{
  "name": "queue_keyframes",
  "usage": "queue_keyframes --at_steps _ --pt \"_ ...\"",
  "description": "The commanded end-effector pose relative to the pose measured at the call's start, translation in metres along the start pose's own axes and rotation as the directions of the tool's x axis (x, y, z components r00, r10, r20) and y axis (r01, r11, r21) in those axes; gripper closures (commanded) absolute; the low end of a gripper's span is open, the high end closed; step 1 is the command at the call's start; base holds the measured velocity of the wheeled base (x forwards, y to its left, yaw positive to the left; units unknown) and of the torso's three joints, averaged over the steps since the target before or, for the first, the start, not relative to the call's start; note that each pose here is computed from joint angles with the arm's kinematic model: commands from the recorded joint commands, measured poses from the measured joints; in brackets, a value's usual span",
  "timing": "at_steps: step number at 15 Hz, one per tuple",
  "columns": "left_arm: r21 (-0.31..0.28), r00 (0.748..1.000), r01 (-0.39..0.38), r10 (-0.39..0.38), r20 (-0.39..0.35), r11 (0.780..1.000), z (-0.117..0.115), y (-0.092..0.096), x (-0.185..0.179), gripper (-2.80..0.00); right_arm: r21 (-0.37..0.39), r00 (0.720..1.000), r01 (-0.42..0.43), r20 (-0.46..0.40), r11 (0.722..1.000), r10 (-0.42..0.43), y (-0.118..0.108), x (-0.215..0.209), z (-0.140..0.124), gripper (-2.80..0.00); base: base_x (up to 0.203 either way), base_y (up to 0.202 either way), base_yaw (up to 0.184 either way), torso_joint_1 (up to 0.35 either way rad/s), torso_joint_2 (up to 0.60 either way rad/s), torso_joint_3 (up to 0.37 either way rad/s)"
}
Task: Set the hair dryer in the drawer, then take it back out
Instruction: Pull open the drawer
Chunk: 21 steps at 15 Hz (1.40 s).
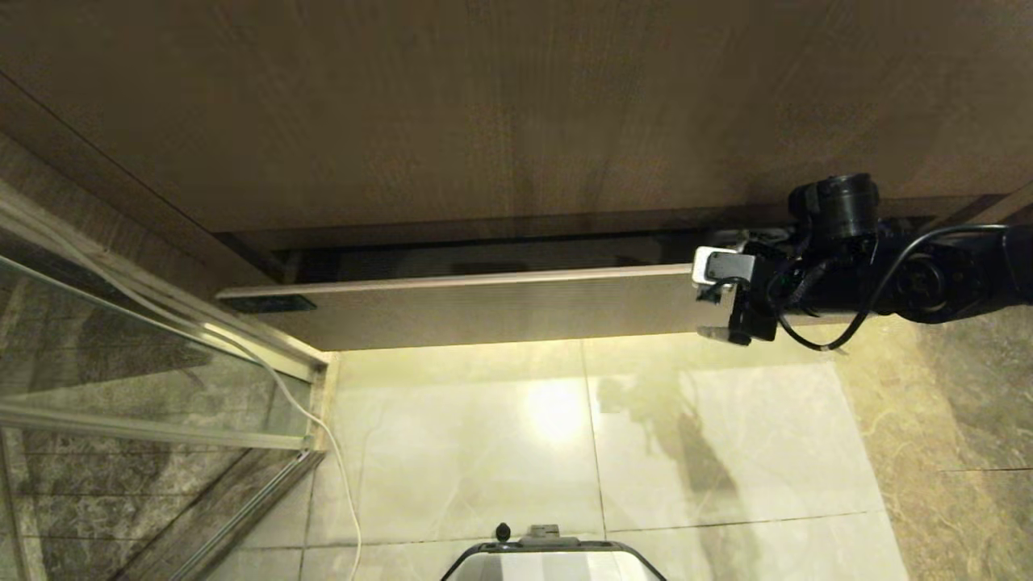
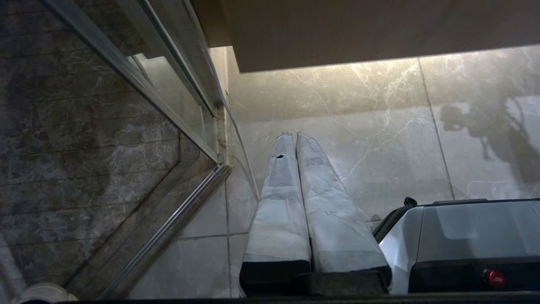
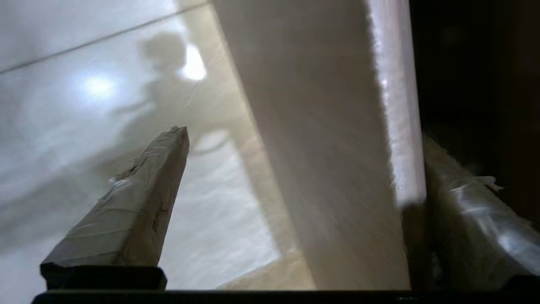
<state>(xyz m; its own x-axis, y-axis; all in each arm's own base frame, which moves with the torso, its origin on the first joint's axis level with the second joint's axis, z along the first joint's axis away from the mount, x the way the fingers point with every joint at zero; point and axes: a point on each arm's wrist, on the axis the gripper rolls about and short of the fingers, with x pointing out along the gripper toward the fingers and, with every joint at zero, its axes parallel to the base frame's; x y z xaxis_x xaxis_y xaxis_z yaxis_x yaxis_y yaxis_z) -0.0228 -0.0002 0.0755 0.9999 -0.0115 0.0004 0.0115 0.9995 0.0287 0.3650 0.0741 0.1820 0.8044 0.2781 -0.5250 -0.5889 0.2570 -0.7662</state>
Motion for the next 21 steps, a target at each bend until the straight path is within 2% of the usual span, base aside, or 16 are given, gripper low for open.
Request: queue_keyframes --at_steps 1,3,6,9,11,14,16,17,19,21 --pt "0.000 1.000 0.001 -0.001 -0.002 1.000 0.000 0.000 0.000 0.00 -0.011 1.000 0.022 0.013 1.000 -0.022 -0.002 -0.010 0.003 -2.80 0.000 0.000 0.000 0.000 0.00 0.000" --pt "0.000 1.000 0.001 -0.001 -0.002 1.000 0.000 0.000 0.000 0.00 -0.001 0.999 0.023 -0.022 1.000 -0.023 0.001 -0.020 0.002 -2.80 0.000 0.000 0.000 0.000 0.00 0.000" --pt "0.000 1.000 -0.001 0.001 -0.002 1.000 0.000 0.000 0.000 0.00 0.082 0.994 -0.069 -0.074 0.994 0.075 0.017 -0.042 -0.002 -2.80 0.000 0.000 0.000 0.000 0.00 0.000" --pt "0.000 1.000 0.000 0.000 -0.002 1.000 0.000 0.000 0.000 0.00 0.116 0.979 -0.108 -0.160 0.987 0.126 0.033 -0.073 -0.013 -2.80 0.000 0.000 0.000 0.000 0.00 0.000" --pt "0.000 1.000 0.001 -0.001 -0.002 1.000 0.000 0.000 0.000 0.00 0.141 0.969 -0.067 -0.227 0.988 0.098 0.040 -0.097 -0.017 -2.80 0.000 0.000 0.000 0.000 0.00 0.000" --pt "0.000 1.000 0.001 -0.001 -0.002 1.000 0.000 0.000 0.000 0.00 0.236 0.948 0.061 -0.317 0.970 0.018 0.044 -0.123 -0.018 -2.80 0.000 0.000 0.000 0.000 0.00 0.000" --pt "0.000 1.000 -0.001 0.001 -0.002 1.000 0.000 0.000 0.000 0.00 0.341 0.954 0.135 -0.297 0.930 -0.030 0.036 -0.130 -0.015 -2.80 0.000 0.000 0.000 0.000 0.00 0.000" --pt "0.000 1.000 -0.001 0.001 0.000 1.000 0.000 0.000 0.000 0.00 0.408 0.962 0.156 -0.268 0.900 -0.045 0.036 -0.137 -0.013 -2.80 0.000 0.000 0.000 0.000 0.00 0.000" --pt "0.000 1.000 0.000 0.000 -0.001 1.000 0.000 0.000 0.000 0.00 0.488 0.986 0.106 -0.163 0.866 -0.029 0.039 -0.150 -0.009 -2.80 0.000 0.000 0.000 0.000 0.00 0.000" --pt "0.000 1.000 0.000 0.000 -0.001 1.000 0.000 0.000 0.000 0.00 0.509 0.996 0.068 -0.089 0.858 -0.026 0.040 -0.159 -0.010 -2.80 0.000 0.000 0.000 0.000 0.00 0.000"
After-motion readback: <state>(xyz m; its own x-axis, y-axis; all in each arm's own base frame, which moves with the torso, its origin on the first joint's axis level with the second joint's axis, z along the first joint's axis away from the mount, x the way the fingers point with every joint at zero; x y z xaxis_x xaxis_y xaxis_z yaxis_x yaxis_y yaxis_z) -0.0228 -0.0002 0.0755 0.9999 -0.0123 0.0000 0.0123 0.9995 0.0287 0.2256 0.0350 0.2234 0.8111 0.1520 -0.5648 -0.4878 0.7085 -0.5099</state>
